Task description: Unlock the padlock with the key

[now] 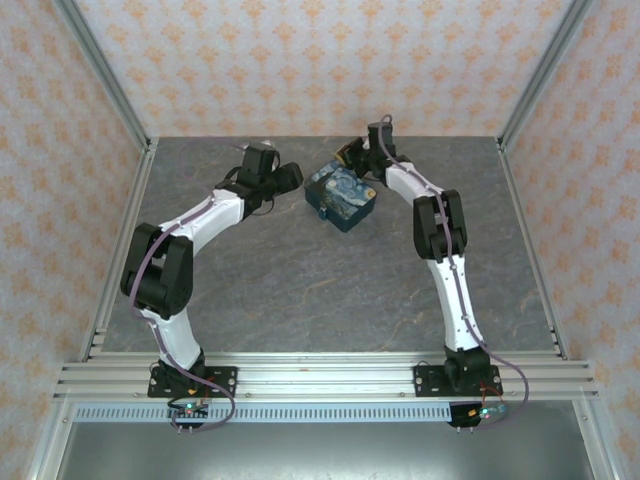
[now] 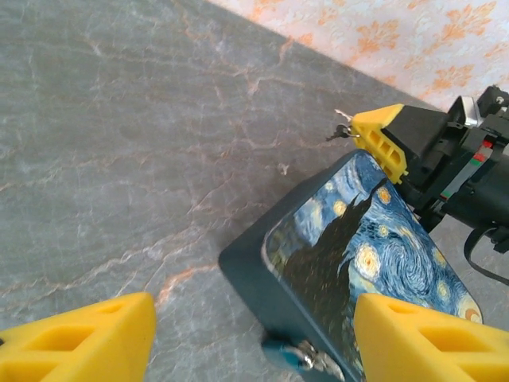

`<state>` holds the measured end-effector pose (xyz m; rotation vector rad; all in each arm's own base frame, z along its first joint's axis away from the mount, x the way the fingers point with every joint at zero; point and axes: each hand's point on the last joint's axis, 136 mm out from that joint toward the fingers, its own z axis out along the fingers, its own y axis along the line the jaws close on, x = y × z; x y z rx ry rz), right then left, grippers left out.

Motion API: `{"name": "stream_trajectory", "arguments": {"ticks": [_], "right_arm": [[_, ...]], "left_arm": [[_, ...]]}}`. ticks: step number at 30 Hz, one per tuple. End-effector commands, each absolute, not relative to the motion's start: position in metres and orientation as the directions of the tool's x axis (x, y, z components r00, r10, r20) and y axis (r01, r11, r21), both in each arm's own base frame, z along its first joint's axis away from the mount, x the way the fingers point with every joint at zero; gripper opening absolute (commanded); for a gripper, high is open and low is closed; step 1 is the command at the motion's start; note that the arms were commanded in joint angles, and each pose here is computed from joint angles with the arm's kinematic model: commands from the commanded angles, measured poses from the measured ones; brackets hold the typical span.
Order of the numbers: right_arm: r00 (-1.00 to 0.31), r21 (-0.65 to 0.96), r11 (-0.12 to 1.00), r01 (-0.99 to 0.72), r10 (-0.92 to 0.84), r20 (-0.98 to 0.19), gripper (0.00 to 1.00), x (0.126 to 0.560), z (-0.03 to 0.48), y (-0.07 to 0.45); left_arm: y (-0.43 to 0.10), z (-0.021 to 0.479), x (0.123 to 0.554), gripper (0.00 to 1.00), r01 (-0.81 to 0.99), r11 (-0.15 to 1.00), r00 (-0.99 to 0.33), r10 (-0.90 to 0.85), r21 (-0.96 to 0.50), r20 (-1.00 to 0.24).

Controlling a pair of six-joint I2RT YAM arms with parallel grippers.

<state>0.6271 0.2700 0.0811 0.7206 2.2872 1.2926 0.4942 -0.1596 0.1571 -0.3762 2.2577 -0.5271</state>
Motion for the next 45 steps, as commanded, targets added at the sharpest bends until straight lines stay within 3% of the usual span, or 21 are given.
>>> {"name": "stream_trajectory", "arguments": {"ticks": [1, 8, 21, 28, 37, 45], "right_arm": [[-0.836, 0.881, 0.439, 0.176, 0.539, -0.102, 0.00, 0.599, 0.101, 0.301], [-0.870, 0.885, 0.442, 0.144, 0.483, -0.100, 0.00, 0.543, 0.103, 0.337], [-0.778, 0.909, 0.412, 0.059, 0.590, -0.217, 0.00, 0.536, 0.182, 0.314], [-0.756, 0.906, 0.421, 0.053, 0.610, -0.239, 0.00, 0.508, 0.194, 0.289], [-0.709, 0.911, 0.403, 0.090, 0.668, -0.225, 0.00, 0.489, 0.193, 0.238], [-0.687, 0.913, 0.392, 0.116, 0.695, -0.211, 0.00, 0.465, 0.189, 0.200]], "left_arm": [[-0.156, 0.176, 0.483, 0.67, -0.095, 0.847, -0.630, -0.458, -0.523, -0.627], [-0.152, 0.189, 0.448, 0.68, -0.078, 0.810, -0.616, -0.498, -0.582, -0.610], [-0.162, 0.188, 0.356, 0.70, 0.016, 0.762, -0.683, -0.464, -0.647, -0.564], [-0.206, 0.165, 0.318, 0.70, 0.108, 0.791, -0.768, -0.318, -0.602, -0.555], [-0.262, 0.116, 0.298, 0.70, 0.125, 0.805, -0.823, -0.242, -0.579, -0.513], [-0.299, 0.087, 0.310, 0.70, 0.126, 0.814, -0.823, -0.234, -0.567, -0.518]]}}
